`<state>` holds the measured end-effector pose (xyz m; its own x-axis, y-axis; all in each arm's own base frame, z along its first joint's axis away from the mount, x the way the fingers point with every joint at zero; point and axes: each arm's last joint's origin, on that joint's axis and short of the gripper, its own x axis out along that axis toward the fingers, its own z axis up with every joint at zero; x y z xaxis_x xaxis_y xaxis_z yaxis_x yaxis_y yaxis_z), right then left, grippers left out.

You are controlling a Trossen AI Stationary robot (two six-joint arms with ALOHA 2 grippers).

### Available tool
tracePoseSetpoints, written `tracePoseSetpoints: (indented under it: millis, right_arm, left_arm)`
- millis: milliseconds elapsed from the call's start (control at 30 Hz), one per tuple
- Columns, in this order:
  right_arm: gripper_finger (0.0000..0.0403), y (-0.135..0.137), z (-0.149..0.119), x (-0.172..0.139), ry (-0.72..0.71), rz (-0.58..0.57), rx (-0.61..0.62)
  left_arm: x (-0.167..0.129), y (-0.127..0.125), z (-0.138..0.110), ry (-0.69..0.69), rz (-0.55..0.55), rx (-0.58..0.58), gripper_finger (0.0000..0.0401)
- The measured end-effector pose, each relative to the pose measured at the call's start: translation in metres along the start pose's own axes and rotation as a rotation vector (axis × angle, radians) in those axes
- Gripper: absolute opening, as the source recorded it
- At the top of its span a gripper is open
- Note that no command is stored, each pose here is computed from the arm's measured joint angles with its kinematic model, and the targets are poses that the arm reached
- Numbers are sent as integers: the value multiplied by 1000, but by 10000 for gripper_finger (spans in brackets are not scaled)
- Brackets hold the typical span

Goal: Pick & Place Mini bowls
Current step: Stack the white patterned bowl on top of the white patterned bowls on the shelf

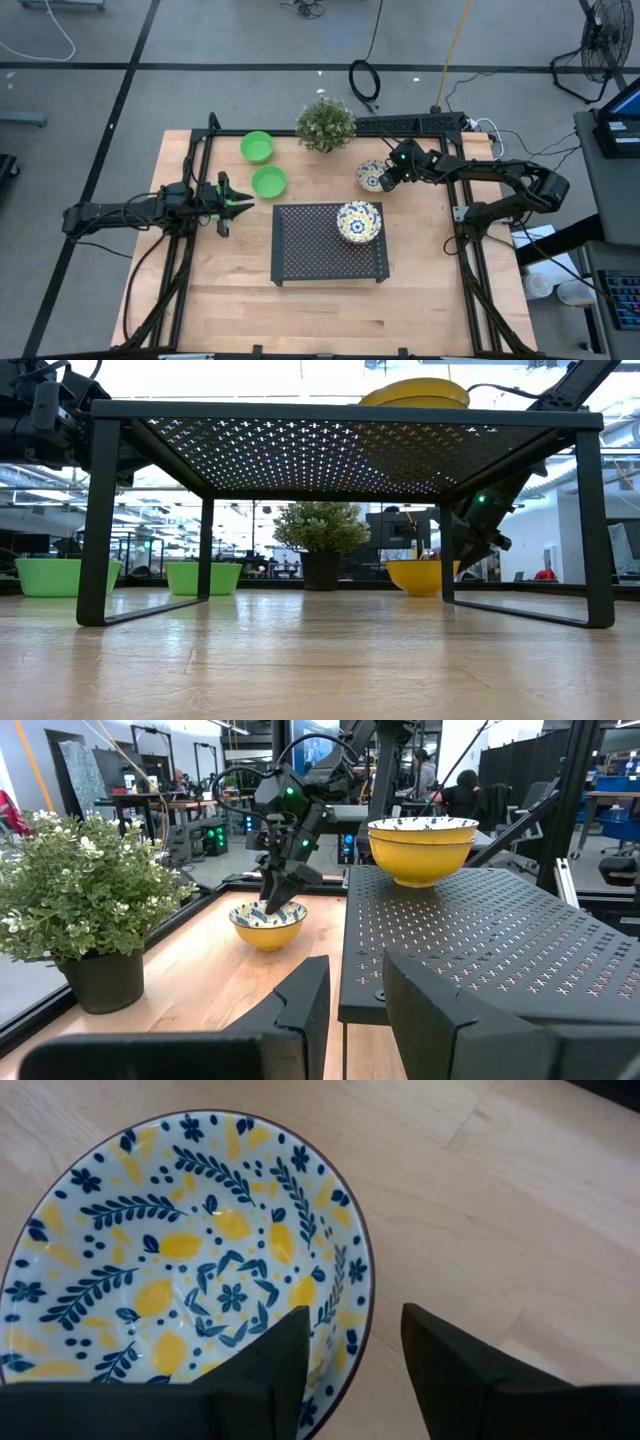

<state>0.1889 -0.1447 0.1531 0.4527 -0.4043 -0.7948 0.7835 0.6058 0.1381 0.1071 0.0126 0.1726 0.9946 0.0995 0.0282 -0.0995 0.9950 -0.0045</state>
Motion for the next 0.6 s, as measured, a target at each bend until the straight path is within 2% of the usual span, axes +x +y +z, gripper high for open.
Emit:
tracePoseSetpoints:
  millis: [600]
  right_arm:
    - [25,0,1,0,-9,5,-22]
  left_arm:
    - [0,0,0,0,0,0,99]
